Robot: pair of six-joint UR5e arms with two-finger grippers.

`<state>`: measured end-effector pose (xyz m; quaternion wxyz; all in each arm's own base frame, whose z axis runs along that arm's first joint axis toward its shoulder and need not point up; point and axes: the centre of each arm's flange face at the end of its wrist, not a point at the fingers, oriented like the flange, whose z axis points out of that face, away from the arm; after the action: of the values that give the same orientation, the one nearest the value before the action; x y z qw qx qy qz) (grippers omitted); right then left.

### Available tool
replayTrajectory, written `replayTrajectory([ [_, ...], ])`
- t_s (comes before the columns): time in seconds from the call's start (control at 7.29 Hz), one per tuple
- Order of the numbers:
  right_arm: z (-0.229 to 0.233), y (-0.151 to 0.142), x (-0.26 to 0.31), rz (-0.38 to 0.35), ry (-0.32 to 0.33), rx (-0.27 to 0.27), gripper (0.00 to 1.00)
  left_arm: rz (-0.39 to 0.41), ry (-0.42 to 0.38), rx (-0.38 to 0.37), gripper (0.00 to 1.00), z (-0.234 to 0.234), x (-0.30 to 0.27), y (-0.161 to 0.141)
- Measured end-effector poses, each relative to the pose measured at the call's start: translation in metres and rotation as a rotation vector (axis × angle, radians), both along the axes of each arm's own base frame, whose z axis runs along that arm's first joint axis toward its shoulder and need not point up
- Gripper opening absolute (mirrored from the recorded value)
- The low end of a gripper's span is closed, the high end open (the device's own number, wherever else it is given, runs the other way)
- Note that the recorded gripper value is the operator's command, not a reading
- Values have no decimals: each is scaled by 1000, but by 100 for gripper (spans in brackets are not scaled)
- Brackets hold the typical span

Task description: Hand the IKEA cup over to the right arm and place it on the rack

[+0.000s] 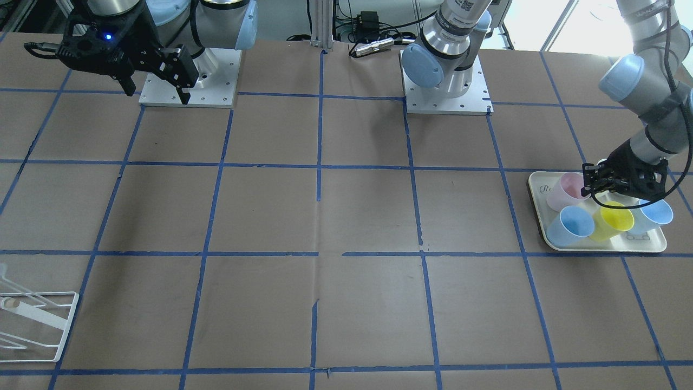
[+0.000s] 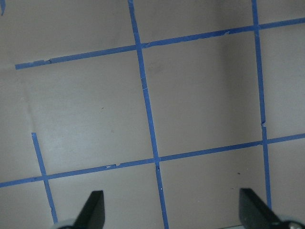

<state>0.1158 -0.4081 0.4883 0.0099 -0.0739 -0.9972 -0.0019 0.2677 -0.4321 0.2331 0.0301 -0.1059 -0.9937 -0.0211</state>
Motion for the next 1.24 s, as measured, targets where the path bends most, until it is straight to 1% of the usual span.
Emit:
replayTrajectory([
  [0.41, -7, 1, 0, 0, -5, 9, 100, 0, 21, 15, 0, 7, -5, 3],
  [0.55, -9, 2, 1, -1, -7, 13, 100, 1, 26, 17, 0, 17, -6, 4],
  [0.69, -10, 2, 1, 0, -8, 15, 100, 4, 62, 15, 0, 36, -10, 4],
  [0.82, -10, 2, 1, 1, -12, 17, 100, 11, 143, 16, 0, 62, -19, 4],
  [0.96, -10, 1, 2, 1, -28, 17, 100, 27, 259, 12, 0, 88, -33, 2],
  [1.1, -9, 1, 3, -3, -49, 13, 100, 65, 415, 0, 0, 108, -50, 1],
  [1.24, -7, 0, 4, -10, -80, 9, 100, 125, 593, 0, 0, 119, -71, 1],
])
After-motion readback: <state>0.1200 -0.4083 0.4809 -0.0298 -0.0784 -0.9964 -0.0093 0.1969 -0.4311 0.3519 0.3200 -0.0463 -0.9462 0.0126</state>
